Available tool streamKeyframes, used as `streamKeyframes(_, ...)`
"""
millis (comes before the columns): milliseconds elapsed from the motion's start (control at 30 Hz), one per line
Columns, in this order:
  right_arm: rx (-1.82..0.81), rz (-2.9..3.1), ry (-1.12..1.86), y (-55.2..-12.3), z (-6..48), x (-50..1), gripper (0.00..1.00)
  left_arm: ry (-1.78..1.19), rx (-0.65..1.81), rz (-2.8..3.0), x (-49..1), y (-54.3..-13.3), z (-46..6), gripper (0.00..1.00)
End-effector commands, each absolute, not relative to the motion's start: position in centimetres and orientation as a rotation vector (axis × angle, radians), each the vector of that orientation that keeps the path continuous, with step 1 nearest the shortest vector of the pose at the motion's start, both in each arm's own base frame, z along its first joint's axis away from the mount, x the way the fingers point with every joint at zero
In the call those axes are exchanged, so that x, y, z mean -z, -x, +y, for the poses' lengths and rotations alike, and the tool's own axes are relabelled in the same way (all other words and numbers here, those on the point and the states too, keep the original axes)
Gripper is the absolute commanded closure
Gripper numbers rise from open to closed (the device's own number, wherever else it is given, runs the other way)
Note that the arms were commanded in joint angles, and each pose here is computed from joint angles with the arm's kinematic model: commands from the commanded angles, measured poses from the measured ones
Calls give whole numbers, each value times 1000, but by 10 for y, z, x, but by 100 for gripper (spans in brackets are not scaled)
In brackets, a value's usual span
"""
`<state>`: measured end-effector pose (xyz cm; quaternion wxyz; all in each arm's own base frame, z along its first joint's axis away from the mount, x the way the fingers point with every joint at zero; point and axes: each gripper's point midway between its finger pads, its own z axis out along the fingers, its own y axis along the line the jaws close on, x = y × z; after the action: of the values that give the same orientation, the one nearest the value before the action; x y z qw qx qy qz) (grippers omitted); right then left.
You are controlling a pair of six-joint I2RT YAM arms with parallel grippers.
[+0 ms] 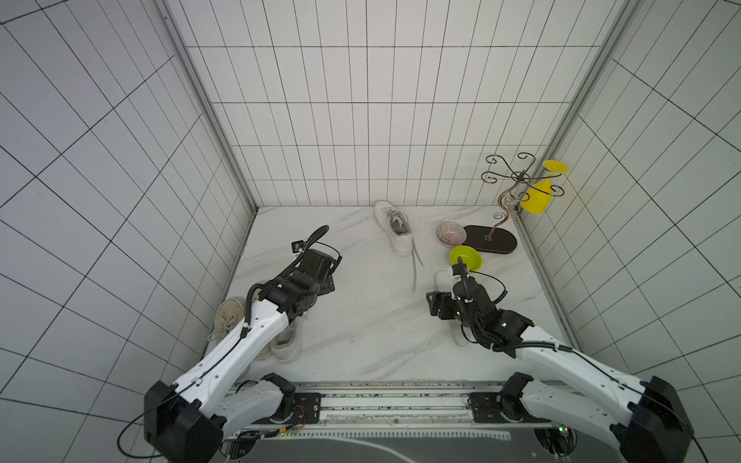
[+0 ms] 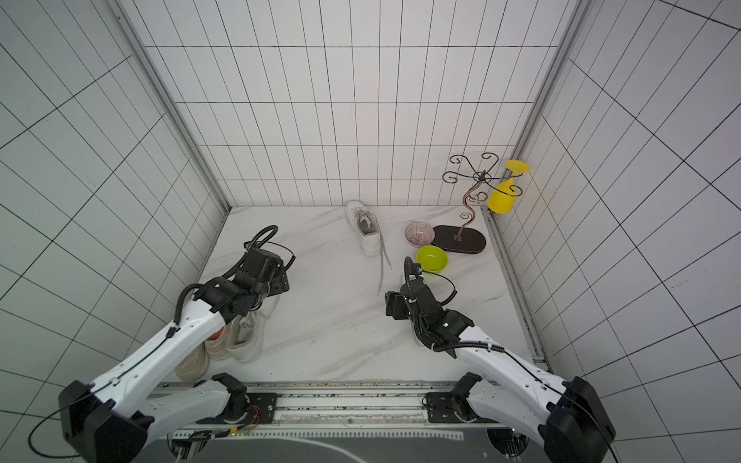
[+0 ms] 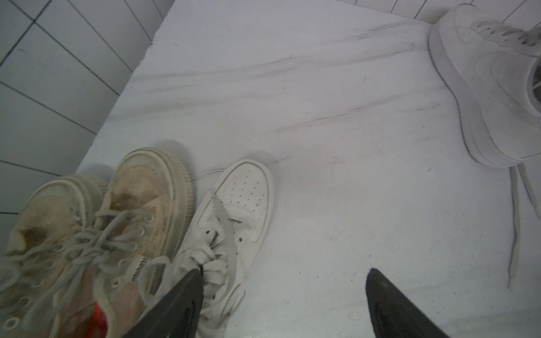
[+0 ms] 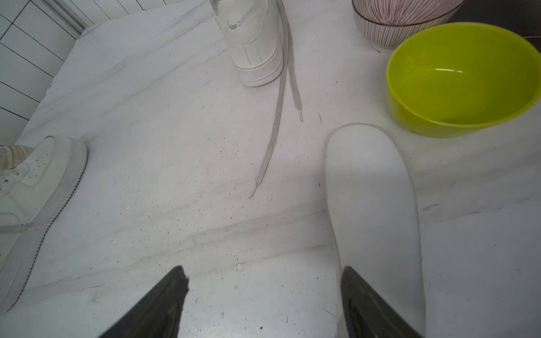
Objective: Remove the insole from the shoe
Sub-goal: Move the shoe to the center of the board.
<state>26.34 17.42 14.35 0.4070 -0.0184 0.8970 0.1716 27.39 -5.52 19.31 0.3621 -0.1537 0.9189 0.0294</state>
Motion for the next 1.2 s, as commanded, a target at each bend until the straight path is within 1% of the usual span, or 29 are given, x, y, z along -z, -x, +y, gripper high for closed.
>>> streamKeyframes(0, -489, 2247, 52, -262, 179, -146, 17, 517, -204, 2402, -180, -236, -24, 13)
streamKeyframes(133, -514, 2247, 64, -261, 183, -146, 17, 578, -165, 2436, -175, -229, -27, 13)
streamKeyframes(233, -528, 2242, 70, -259, 184, -149, 18, 616, -141, 2480, -159, -227, -31, 13)
streamKeyframes(367, -535, 2223, 46, -257, 179, -150, 18, 720, -195, 2511, -139, -220, -25, 12)
streamKeyframes(467, -547, 2217, 26, -255, 177, -149, 18, 777, -130, 2521, -115, -217, -31, 12)
streamKeyframes(567, -563, 2218, 27, -255, 180, -149, 18, 802, -99, 2541, -93, -217, -34, 14)
streamKeyframes(667, -564, 2224, 32, -254, 180, -149, 19, 766, -108, 2565, -80, -223, -37, 17)
streamKeyframes(733, -555, 2226, 30, -253, 178, -146, 19, 727, -101, 2569, -74, -232, -42, 36)
streamKeyframes(833, -553, 2226, 25, -251, 175, -144, 19, 655, -45, 2612, -72, -248, -60, 54)
streamKeyframes(900, -553, 2228, 23, -251, 175, -144, 19, 605, -39, 2634, -72, -258, -73, 61)
streamKeyframes(933, -549, 2229, 21, -250, 174, -143, 20, 577, -52, 2639, -72, -263, -78, 63)
streamKeyframes(967, -546, 2229, 20, -250, 173, -142, 20, 551, -56, 2638, -74, -266, -84, 67)
streamKeyframes(1000, -543, 2228, 19, -250, 173, -142, 20, 517, -58, 2636, -75, -270, -92, 73)
streamKeyframes(1033, -536, 2230, 16, -250, 172, -141, 20, 492, -50, 2633, -77, -274, -101, 76)
streamKeyframes(1167, -528, 2229, 9, -249, 169, -141, 20, 434, 53, 2627, -79, -283, -143, 78)
